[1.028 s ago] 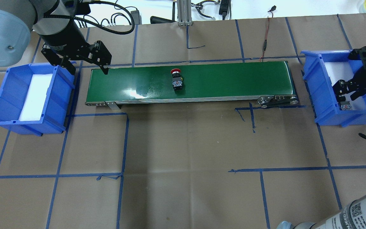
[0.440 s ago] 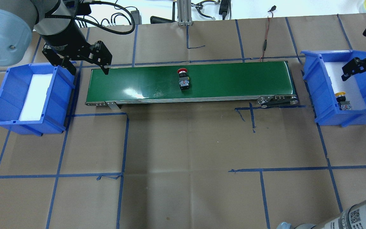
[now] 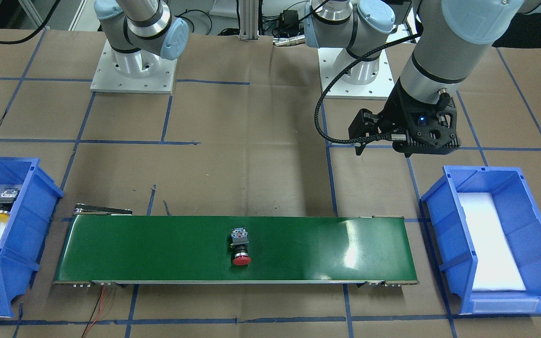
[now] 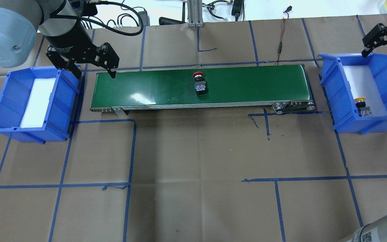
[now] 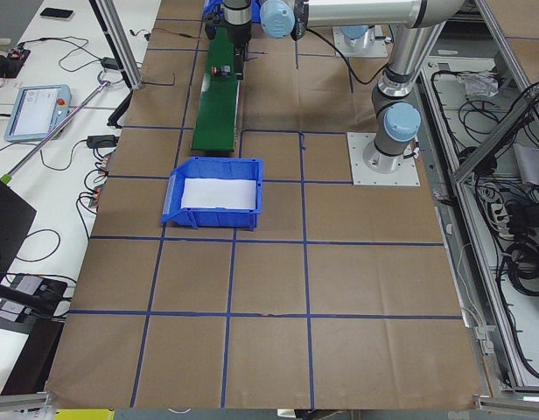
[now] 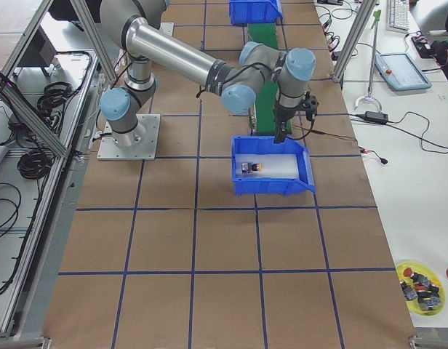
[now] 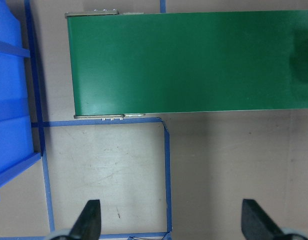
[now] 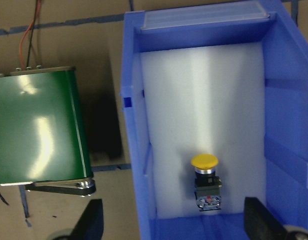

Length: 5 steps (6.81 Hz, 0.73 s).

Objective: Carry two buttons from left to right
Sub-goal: 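Move the right gripper back over the belt toward the red button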

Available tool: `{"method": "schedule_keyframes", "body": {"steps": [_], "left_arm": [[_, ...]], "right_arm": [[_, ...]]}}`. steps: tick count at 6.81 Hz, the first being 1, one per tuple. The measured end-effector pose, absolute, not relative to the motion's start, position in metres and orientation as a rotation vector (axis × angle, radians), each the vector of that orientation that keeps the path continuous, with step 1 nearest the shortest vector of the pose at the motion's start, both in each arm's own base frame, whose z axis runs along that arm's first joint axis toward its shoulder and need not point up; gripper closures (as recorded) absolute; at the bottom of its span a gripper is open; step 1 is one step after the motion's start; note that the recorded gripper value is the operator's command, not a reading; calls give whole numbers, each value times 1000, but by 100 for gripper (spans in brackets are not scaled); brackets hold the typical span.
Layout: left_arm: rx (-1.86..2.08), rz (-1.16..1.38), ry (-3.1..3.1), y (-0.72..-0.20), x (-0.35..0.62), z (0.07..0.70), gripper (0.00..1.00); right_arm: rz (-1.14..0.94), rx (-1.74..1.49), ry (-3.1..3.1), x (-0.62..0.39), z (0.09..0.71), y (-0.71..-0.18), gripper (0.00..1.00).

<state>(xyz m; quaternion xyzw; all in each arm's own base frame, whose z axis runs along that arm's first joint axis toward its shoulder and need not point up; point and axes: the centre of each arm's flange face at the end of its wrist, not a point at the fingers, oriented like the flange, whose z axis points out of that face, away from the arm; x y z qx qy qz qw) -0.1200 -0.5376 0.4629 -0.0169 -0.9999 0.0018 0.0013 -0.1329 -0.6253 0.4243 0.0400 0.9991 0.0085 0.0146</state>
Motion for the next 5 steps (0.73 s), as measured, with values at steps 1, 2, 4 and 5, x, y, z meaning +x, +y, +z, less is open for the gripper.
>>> {"method": "schedule_keyframes", "body": {"steps": [1,2,4,5], "left_arm": [[-54,6,-3140,-538,-120,463,0],[-55,6,-3142,-538,-120,463,0],[-56,9,-3143,-538,-121,464,0],[-57,11,-3143,-538,-121,465,0]], "right_arm": [[-1,44,3125,-84,451,-630,0],[-25,-69,3132,-33,466,-629,0],[-30,-183,3182,50,470,-623,1],[-22,-117,3224,79,469,-618,1]]}}
